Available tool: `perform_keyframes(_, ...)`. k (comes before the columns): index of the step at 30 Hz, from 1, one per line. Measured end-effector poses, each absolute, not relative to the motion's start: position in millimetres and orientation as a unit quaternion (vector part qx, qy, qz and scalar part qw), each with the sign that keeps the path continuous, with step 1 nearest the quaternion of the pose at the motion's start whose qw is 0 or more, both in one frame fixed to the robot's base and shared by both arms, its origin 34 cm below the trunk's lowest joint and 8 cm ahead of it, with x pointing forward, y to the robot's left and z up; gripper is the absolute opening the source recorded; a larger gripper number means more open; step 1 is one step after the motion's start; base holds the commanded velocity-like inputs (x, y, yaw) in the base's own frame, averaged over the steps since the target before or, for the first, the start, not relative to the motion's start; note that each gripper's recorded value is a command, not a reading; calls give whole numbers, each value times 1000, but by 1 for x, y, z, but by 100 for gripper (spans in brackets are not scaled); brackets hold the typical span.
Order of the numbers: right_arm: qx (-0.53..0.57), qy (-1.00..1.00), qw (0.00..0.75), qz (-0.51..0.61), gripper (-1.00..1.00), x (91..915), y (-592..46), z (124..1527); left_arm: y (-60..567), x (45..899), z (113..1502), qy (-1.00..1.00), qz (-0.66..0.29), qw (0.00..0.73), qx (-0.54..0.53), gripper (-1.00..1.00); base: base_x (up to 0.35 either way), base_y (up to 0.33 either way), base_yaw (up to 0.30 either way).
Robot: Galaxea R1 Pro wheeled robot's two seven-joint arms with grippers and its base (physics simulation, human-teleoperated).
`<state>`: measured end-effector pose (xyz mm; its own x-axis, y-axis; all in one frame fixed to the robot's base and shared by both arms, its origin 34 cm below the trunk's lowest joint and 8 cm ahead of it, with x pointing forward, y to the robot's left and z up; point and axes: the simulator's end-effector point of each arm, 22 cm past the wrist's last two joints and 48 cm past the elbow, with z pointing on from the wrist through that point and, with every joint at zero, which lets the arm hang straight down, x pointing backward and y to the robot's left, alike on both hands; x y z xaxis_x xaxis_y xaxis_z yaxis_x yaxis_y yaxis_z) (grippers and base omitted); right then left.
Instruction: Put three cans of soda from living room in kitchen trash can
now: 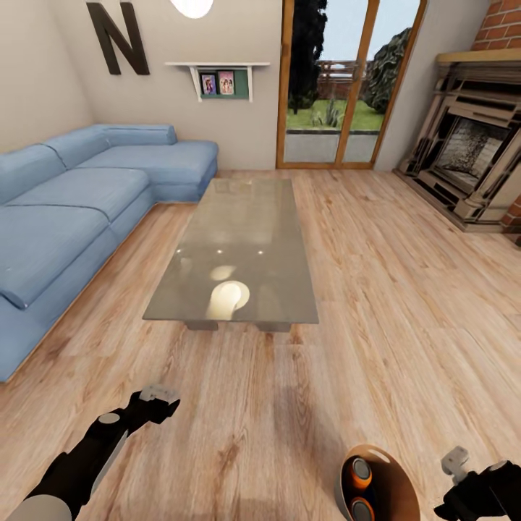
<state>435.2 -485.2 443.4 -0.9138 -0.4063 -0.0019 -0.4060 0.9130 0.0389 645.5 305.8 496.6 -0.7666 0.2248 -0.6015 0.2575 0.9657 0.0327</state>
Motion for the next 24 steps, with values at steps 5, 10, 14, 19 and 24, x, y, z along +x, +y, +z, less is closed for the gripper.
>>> perform_keyframes(5,205,-978,14,-28,100,403,-483,445,321,593,459,959,-25,260,112,100,0,0,0)
perform_keyframes(10,212,-977,7,-37,100,391,-479,450,342,541,434,972,-6,213,95,100,0,0,0)
perform_keyframes(14,201,-978,-10,-43,100,392,-477,457,361,503,423,980,18,182,83,100,0,0,0)
perform_keyframes(19,194,-980,-16,-46,100,391,-477,466,379,472,421,984,48,152,73,100,0,0,0)
perform_keyframes(24,193,-980,-10,-50,100,378,-477,473,385,444,422,988,55,130,69,100,0,0,0)
